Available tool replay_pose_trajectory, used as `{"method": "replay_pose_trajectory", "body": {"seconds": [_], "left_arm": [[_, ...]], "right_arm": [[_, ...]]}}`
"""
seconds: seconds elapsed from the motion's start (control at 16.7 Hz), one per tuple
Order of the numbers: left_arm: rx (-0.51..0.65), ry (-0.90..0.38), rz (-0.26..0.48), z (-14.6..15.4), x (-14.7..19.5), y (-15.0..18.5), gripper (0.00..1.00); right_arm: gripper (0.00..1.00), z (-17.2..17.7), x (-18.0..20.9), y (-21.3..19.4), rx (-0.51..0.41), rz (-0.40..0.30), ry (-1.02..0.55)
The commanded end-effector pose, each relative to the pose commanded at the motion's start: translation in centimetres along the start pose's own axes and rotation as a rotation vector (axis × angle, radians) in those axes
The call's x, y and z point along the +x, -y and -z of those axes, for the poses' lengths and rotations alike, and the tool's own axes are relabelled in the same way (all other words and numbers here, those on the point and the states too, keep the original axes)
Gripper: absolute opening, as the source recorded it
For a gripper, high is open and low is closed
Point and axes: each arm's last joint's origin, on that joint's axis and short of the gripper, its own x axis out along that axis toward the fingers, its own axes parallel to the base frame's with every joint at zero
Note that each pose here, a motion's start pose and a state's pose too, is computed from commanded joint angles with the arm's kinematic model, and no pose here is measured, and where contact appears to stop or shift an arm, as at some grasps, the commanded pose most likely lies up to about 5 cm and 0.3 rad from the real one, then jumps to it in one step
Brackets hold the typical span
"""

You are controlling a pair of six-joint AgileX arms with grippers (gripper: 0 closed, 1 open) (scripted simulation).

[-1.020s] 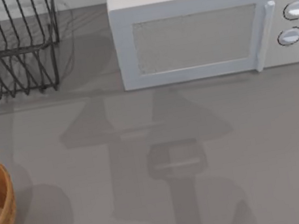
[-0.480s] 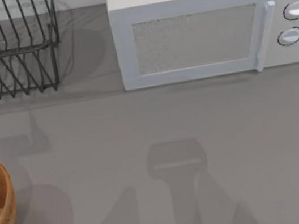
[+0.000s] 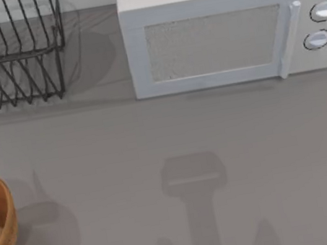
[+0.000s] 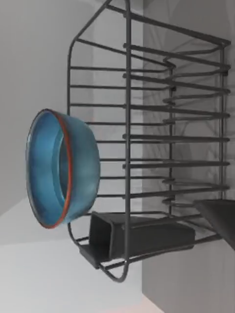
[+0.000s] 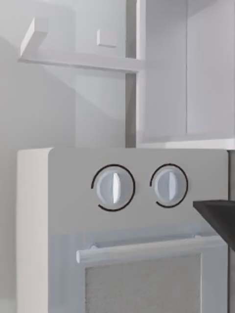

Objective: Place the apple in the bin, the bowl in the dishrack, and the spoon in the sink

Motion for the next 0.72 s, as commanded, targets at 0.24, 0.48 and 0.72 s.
{"method": "replay_pose_trajectory", "body": {"seconds": [0.24,0.48,0.72], "left_arm": [[-0.002,-0.021,-0.004,1.4,-0.2,0.0,1.00],[-0.002,-0.021,-0.004,1.4,-0.2,0.0,1.00],[-0.002,-0.021,-0.004,1.4,-0.2,0.0,1.00]], "right_arm": [[1.00,0.0,0.0,0.0,0.000,0.000,0.000],[1.00,0.0,0.0,0.0,-0.001,0.000,-0.002],[1.00,-1.1,0.2,0.0,-0.080,0.000,-0.129]]}}
